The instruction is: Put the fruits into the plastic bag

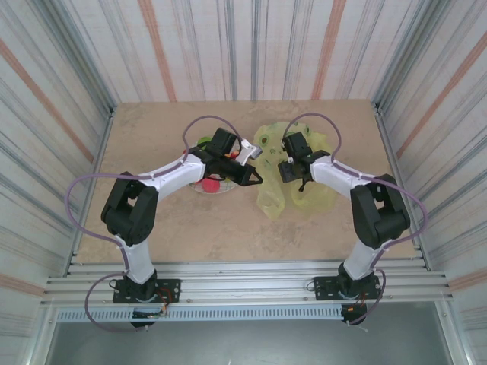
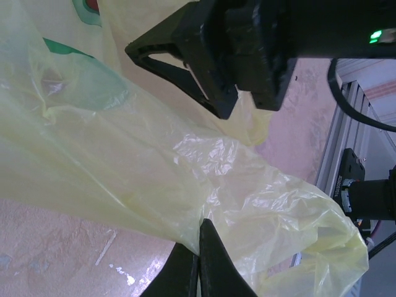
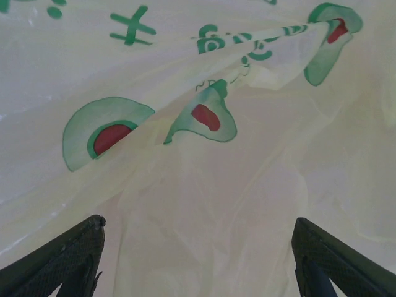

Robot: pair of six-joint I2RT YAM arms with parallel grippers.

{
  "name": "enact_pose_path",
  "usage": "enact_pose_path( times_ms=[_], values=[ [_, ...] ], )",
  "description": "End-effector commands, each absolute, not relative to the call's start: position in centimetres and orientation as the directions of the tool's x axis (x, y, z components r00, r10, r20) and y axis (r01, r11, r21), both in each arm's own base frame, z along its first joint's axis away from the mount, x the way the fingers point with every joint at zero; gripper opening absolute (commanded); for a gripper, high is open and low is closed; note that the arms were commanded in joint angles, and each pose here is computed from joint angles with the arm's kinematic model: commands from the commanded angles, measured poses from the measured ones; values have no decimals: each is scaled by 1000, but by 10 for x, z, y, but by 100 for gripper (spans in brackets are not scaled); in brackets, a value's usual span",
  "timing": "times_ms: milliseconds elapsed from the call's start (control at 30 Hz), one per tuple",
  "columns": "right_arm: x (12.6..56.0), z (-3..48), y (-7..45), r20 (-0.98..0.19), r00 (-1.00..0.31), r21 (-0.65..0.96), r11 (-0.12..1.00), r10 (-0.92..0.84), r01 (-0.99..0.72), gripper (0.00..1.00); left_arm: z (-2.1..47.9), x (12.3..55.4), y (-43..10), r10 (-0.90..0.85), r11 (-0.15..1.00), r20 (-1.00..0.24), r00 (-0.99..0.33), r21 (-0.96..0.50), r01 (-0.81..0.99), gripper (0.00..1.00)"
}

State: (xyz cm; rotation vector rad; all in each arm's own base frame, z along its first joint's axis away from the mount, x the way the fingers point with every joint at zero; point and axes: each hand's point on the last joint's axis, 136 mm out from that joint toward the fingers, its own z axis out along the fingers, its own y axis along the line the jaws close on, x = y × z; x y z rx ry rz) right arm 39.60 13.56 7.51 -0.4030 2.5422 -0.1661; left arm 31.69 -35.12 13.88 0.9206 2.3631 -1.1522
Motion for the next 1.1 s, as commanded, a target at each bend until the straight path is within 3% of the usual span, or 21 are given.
enact_pose_path(
  times_ms=[0,100,167,300,433,500,633,767,933,1067],
  values=[
    [402,76,127,-497,-809,-235,946,-314,-223,55,158,317,-349,389,440,-597,-702,-549,711,0],
    [397,89,115,-507,-820,-223,959,-267,-175,31,156,320,-344,391,476,-601,-698,-517,712,0],
    [388,101,107,-519,-825,-194,971,-223,-141,20,155,326,-339,384,510,-606,-697,-490,707,0],
    [360,128,103,-560,-827,24,996,-58,-86,8,147,348,-327,350,617,-615,-707,-417,668,0],
    [341,150,111,-565,-812,320,946,147,-52,5,145,369,-324,297,690,-619,-727,-386,612,2],
    [337,162,113,-562,-794,415,909,231,-29,4,148,376,-325,262,710,-627,-734,-389,586,11],
    [335,177,109,-539,-759,530,847,364,30,3,166,378,-313,198,770,-667,-718,-347,535,46],
    [335,176,107,-505,-737,585,806,450,92,1,192,355,-299,177,808,-740,-649,-268,525,70],
    [336,175,109,-486,-735,610,786,472,101,1,186,313,-311,319,815,-789,-525,-55,577,84],
    [337,169,105,-476,-745,600,792,468,114,1,154,313,-304,438,829,-728,-527,101,549,87]
  ],
)
